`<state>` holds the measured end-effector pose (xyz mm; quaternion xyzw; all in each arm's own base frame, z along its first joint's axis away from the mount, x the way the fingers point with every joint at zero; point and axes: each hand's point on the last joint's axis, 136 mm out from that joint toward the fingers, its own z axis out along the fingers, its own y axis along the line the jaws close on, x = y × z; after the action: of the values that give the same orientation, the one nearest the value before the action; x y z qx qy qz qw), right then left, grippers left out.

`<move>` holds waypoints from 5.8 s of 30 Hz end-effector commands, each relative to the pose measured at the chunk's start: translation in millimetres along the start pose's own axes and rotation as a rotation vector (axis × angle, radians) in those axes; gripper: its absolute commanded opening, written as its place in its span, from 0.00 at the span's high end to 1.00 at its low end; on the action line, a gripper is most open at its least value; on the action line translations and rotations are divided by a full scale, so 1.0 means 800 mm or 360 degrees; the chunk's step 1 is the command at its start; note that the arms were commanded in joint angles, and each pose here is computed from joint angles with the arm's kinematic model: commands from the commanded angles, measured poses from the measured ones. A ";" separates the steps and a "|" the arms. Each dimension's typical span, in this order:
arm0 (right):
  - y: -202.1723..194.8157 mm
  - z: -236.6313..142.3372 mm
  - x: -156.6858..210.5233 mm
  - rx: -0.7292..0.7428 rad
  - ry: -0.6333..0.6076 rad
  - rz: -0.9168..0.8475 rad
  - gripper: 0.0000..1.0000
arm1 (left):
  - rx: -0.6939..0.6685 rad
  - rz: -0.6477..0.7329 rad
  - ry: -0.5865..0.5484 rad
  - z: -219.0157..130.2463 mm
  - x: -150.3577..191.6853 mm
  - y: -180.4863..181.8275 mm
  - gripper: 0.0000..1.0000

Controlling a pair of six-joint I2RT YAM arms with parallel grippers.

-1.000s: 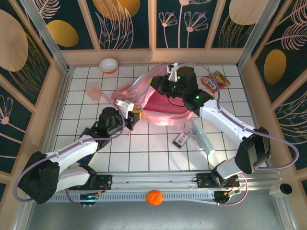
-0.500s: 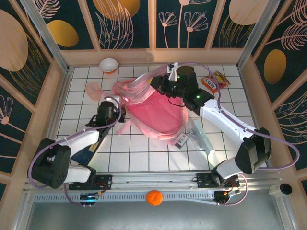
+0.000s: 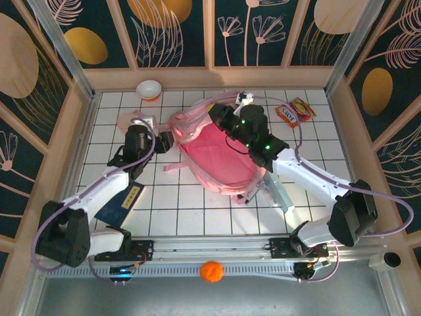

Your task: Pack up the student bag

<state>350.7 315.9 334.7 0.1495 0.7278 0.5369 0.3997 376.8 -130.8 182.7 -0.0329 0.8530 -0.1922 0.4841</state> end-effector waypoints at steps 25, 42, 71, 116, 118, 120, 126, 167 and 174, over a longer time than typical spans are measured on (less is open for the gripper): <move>-0.083 0.098 0.072 0.0095 -0.0028 0.0167 0.98 | -0.0301 -0.0572 0.0049 -0.048 -0.004 0.032 0.37; -0.153 -0.003 0.160 0.0664 0.0505 0.0389 0.41 | -0.0525 -0.1193 0.0329 -0.083 0.078 0.086 0.17; -0.103 0.020 0.266 0.0440 0.1121 -0.0041 0.42 | -0.1813 -0.1819 0.0175 -0.235 0.229 0.272 0.01; -0.093 0.082 0.294 0.0251 0.1174 0.0019 0.43 | -0.0543 -0.1832 0.0473 -0.078 0.159 0.143 0.08; -0.094 0.084 0.295 0.0262 0.1174 0.0048 0.43 | -0.0500 -0.1809 0.0466 -0.076 0.146 0.133 0.08; -0.096 0.084 0.295 0.0282 0.1164 0.0080 0.43 | -0.0479 -0.1752 0.0456 -0.076 0.134 0.128 0.08; -0.129 0.077 0.302 0.0468 0.1197 0.0127 0.45 | -0.0643 -0.1202 0.0418 -0.096 0.097 0.149 0.07; -0.220 0.104 0.334 0.0717 0.1418 -0.0065 0.64 | -0.0248 -0.0818 0.0881 -0.041 0.186 0.129 0.35; -0.213 0.102 0.326 0.0714 0.1418 -0.0130 0.61 | -0.0499 -0.0730 0.0712 -0.064 0.148 0.154 0.31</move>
<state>274.3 477.0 45.0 -0.0315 0.9287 0.3695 0.0079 287.4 -41.0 58.7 -0.2365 0.9275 -0.1949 0.2140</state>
